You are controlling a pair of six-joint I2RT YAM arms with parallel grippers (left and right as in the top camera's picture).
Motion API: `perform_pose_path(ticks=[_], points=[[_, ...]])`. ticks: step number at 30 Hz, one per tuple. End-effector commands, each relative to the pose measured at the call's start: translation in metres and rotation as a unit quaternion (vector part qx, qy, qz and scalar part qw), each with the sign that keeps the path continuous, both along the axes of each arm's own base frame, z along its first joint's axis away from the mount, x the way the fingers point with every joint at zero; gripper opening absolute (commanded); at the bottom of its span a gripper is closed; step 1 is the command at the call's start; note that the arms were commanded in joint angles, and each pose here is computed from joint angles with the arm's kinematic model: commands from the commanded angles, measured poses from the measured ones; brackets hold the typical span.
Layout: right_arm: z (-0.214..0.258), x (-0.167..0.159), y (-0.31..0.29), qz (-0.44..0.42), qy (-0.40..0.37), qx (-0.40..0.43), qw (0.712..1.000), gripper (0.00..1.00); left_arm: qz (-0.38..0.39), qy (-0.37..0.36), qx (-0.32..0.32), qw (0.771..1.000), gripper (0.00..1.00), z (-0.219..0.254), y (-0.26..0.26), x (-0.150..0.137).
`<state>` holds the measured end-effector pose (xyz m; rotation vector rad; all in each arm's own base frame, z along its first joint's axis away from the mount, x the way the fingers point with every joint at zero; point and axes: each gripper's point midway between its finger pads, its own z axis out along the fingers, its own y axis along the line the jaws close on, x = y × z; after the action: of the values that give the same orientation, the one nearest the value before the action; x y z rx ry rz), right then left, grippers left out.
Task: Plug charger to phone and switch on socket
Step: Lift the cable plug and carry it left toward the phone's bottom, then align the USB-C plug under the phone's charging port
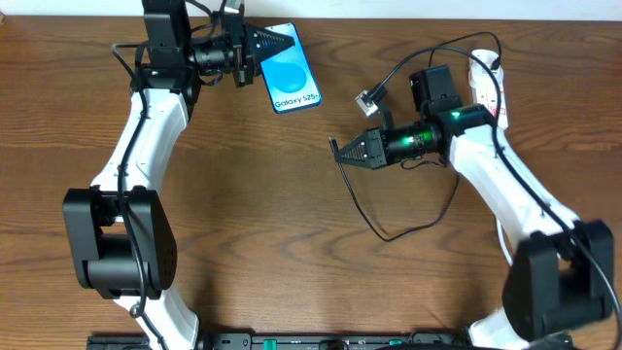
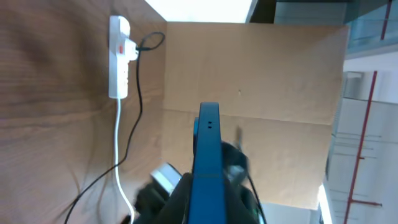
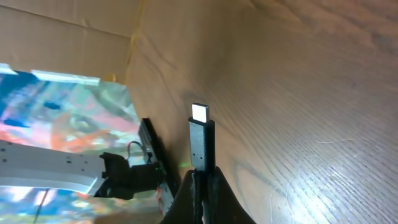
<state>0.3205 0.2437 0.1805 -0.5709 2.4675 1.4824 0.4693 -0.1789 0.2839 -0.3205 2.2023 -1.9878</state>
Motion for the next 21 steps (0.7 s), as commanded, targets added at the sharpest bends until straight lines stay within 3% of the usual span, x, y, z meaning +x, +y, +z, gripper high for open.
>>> perform_pose_path(ticks=[1, 10, 21], points=[[0.021, -0.008, 0.007, -0.007, -0.036, -0.021, 0.999, 0.01, 0.021, -0.022, 0.011, 0.999, 0.07, 0.009, 0.006, 0.009], [0.026, -0.019, 0.024, -0.026, -0.016, -0.043, 0.999, 0.01, 0.043, -0.040, 0.035, 0.998, 0.07, -0.002, 0.009, 0.018], [0.048, -0.023, 0.041, 0.002, -0.029, 0.016, 0.999, 0.01, 0.038, -0.073, 0.045, 0.996, 0.07, -0.002, 0.009, 0.018]])
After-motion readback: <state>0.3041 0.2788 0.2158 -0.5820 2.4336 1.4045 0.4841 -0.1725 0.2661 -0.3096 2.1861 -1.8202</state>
